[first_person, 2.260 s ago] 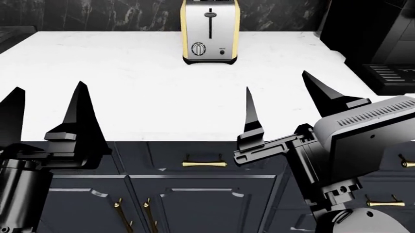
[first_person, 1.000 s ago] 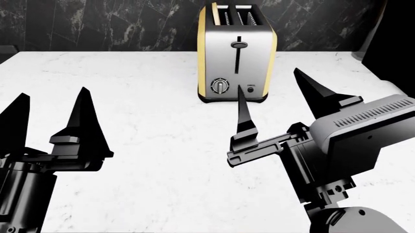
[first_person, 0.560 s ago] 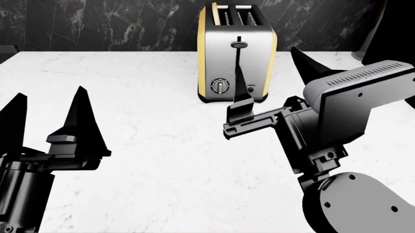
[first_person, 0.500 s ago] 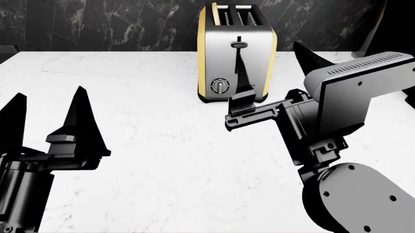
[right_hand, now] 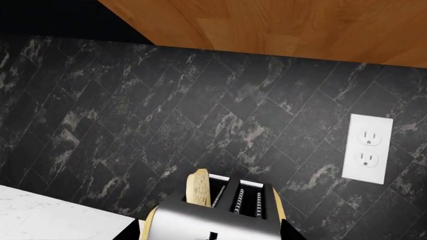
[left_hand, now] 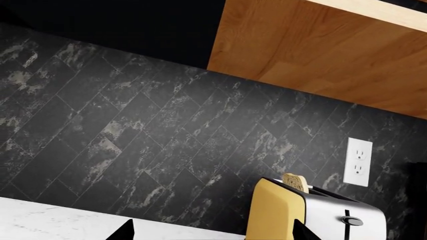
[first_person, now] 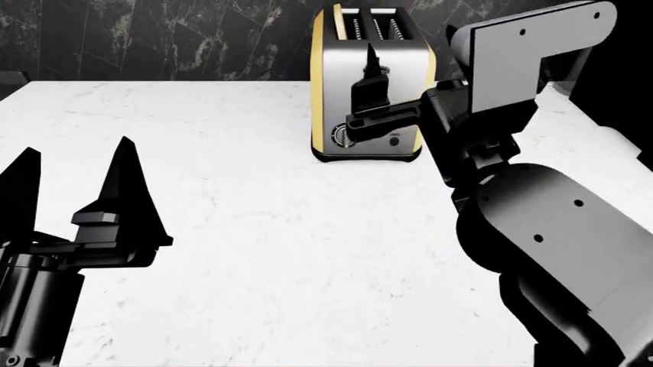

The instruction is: Push down the lever of the toaster to turn it on.

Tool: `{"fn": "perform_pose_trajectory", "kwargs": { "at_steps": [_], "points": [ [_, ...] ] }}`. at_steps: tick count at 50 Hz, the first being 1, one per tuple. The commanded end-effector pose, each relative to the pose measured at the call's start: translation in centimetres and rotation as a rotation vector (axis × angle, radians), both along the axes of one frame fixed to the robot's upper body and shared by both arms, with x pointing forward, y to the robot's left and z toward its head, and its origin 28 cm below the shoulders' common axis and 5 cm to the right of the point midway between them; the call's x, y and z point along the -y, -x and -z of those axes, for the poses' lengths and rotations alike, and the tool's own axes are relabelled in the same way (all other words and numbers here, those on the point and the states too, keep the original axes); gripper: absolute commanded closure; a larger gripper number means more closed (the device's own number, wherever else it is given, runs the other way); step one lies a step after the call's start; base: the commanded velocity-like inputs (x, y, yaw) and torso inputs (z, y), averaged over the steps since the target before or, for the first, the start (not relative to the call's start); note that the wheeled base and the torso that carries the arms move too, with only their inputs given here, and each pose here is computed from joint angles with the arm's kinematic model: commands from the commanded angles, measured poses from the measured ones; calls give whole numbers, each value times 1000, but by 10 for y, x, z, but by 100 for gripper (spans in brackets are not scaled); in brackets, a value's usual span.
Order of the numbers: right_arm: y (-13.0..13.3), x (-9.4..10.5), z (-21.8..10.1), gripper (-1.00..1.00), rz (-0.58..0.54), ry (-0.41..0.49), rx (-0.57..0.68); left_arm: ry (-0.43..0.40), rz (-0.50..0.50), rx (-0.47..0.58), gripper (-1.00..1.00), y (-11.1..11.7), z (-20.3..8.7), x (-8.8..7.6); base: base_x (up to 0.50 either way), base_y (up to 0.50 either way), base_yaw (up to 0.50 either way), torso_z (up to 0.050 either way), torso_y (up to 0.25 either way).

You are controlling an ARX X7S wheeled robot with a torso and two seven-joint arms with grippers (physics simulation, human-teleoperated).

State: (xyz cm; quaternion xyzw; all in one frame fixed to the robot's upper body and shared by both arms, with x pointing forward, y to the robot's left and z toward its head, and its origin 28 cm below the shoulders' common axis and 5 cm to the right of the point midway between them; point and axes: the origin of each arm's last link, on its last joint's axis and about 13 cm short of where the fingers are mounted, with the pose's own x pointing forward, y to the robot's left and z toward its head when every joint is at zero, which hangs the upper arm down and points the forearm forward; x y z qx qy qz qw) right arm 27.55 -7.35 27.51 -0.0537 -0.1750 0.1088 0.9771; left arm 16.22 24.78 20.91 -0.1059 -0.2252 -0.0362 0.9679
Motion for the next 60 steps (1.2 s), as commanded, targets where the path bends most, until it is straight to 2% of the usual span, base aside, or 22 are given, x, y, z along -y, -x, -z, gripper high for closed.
{"fn": "perform_pose_trajectory", "kwargs": {
  "at_steps": [1,9,17,18,42,60],
  "points": [
    [-13,-7,-18,-100,-53,-1,-35,-2,-1,0,-100,0,0,0,0,0,0,0,0],
    [-22,-11,-24,-100,-100,-22,-86,-2,-3,-2,-100,1,0,0,0,0,0,0,0],
    [-34,-13,-27,-100,-96,-23,-121,-2,-4,-2,-100,0,1,-1,0,0,0,0,0],
    [-35,-14,-27,100,-97,-21,-124,-2,-5,-2,-100,0,1,-1,0,0,0,0,0],
    [-56,-17,-14,100,-79,-50,-174,-5,-6,-1,-100,0,1,-2,0,0,0,0,0],
    [-68,-11,-8,100,-11,-58,-196,-1,-6,-5,-100,-1,2,-2,0,0,0,0,0]
  ]
}}
